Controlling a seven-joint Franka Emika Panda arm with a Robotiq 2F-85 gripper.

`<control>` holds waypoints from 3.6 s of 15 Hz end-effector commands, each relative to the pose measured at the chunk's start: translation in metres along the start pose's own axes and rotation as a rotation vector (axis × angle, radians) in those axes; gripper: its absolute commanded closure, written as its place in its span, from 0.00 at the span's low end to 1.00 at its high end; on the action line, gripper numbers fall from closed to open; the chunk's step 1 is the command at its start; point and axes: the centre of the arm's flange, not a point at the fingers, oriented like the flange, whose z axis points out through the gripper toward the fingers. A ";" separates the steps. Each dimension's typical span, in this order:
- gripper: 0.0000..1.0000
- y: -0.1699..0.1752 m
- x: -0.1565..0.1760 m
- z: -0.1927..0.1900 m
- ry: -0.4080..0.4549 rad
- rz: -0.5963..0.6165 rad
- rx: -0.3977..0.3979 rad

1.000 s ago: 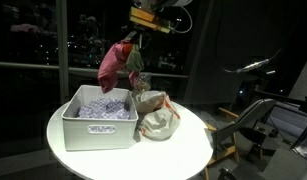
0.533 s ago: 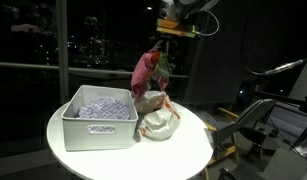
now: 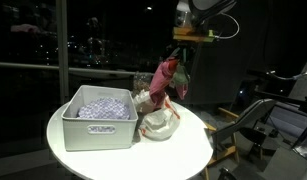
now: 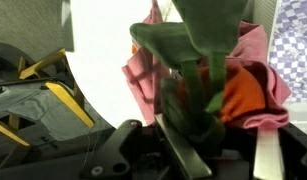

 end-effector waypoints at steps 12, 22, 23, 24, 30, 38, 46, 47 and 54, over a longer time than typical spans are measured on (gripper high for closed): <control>0.93 -0.079 0.009 0.102 -0.038 -0.058 -0.214; 0.93 -0.104 0.003 0.178 -0.127 -0.125 -0.374; 0.93 -0.107 0.002 0.184 -0.132 -0.137 -0.374; 0.92 -0.114 0.000 0.192 -0.140 -0.151 -0.379; 0.92 -0.142 0.013 0.197 -0.050 -0.134 -0.358; 0.92 -0.146 0.044 0.176 0.120 0.014 -0.219; 0.95 -0.169 0.030 0.226 0.229 -0.030 -0.113; 0.91 -0.166 0.029 0.230 0.238 -0.040 -0.098; 0.89 -0.165 0.033 0.210 0.345 -0.037 0.068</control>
